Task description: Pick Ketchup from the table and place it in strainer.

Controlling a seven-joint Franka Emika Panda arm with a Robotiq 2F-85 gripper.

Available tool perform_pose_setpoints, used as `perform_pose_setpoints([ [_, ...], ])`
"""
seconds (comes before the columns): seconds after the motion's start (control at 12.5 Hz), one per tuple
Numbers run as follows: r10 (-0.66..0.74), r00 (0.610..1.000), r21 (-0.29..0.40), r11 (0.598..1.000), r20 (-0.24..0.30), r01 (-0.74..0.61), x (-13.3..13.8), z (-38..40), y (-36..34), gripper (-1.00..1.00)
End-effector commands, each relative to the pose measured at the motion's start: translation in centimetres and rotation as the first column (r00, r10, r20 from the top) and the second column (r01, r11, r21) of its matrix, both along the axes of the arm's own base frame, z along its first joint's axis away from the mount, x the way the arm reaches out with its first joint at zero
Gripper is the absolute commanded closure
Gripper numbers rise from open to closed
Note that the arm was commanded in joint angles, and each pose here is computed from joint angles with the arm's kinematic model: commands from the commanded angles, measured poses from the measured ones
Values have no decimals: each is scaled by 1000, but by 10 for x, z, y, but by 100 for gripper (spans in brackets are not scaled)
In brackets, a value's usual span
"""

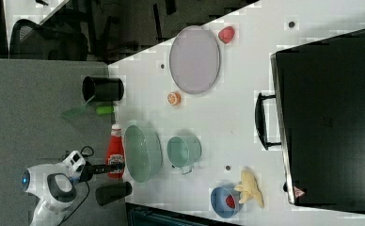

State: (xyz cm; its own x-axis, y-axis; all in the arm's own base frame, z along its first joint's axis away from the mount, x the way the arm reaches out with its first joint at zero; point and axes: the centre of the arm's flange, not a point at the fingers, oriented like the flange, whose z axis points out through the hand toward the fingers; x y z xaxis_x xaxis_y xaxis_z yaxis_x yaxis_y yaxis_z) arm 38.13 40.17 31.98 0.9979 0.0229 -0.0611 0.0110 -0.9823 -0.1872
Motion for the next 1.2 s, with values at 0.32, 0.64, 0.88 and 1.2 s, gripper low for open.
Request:
perform_pose_setpoints([
  [0.32, -131, 987, 50, 989, -89, 136, 19, -55, -6, -100],
  [0.64, -183, 983, 61, 981, -27, 184, 34, -26, -16, -100],
  [0.88, -260, 964, 61, 965, 60, 256, 60, 19, -48, -100],
  [1.2, -413, 898, -38, 905, 148, 423, 104, 79, -142, -100],
])
